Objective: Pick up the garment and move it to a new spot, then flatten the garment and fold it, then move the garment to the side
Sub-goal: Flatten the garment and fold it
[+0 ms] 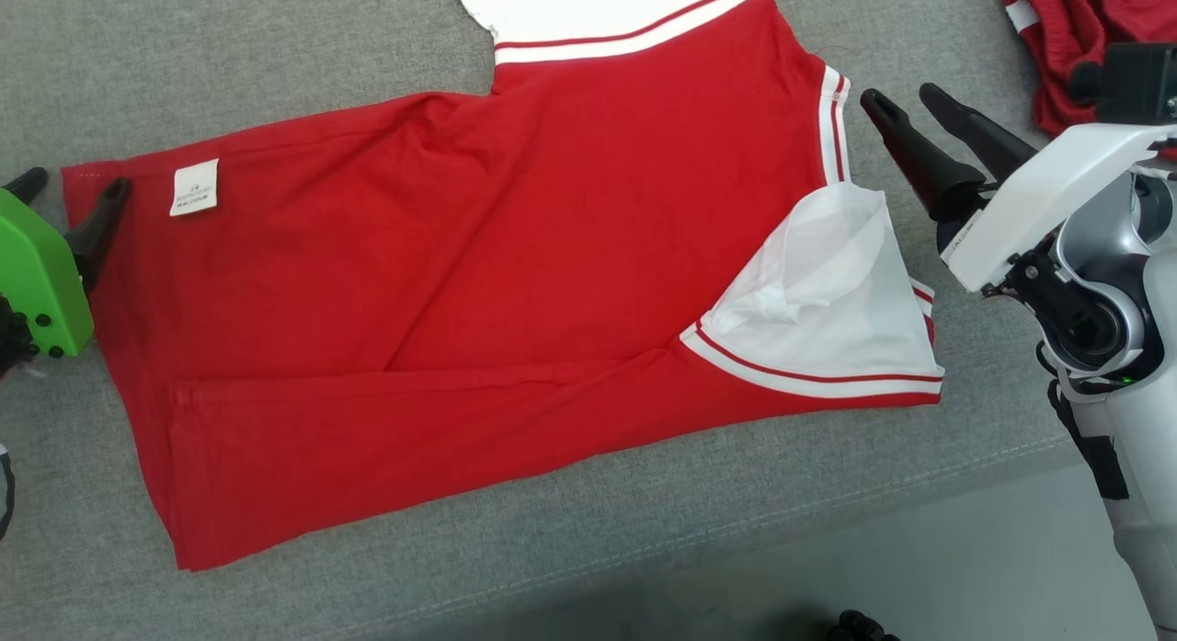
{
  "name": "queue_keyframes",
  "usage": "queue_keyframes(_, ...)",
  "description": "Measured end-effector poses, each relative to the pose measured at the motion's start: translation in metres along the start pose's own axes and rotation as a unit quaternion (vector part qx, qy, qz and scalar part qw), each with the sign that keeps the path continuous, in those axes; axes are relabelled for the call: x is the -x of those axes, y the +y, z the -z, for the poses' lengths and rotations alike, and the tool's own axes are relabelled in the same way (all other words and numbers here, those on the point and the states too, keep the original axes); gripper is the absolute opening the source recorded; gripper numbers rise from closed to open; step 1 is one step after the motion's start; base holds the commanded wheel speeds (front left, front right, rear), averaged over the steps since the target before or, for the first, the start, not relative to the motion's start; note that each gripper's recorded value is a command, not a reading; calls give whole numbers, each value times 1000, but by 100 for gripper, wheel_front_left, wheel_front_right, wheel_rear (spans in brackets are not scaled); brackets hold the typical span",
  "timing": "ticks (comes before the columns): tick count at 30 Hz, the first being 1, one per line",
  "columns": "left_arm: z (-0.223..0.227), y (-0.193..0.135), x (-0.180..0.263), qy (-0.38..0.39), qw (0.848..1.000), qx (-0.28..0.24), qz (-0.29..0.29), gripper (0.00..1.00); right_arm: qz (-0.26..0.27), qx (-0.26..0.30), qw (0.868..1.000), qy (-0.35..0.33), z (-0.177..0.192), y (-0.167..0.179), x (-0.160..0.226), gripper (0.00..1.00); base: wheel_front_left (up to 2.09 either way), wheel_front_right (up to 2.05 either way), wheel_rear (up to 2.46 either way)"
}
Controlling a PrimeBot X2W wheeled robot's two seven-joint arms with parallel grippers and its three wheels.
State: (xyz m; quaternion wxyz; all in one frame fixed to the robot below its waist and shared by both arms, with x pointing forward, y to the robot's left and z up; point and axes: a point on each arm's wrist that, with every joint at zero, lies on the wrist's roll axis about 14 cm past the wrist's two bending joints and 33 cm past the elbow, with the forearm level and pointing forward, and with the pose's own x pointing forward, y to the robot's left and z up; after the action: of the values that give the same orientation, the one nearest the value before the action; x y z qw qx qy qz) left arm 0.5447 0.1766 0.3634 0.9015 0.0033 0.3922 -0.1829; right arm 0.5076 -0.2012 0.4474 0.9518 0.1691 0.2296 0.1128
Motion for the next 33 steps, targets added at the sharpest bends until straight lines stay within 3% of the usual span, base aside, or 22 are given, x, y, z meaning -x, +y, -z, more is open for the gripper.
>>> queue_keyframes(8,6,2,-6,8,1000,-2,-2,100,-5,2,1000,5,3,0,-8,100,0,0,0)
queue_keyframes(10,6,1,-6,10,1000,-4,-2,80,-8,2,1000,3,1,2,-9,100,0,0,0)
queue_keyframes(12,6,0,-5,9,1000,-4,-1,50,-9,3,1000,4,1,3,-9,100,0,0,0)
queue_keyframes(18,6,-9,-1,1,1000,-10,10,1,-12,19,1000,2,-7,6,-10,100,0,0,0)
queue_keyframes(25,-6,-17,12,-48,999,-5,14,0,-23,57,998,11,-28,17,-29,100,0,0,0)
queue_keyframes(33,-13,-27,25,-88,996,0,23,0,-36,113,992,33,-58,42,-77,100,0,0,0)
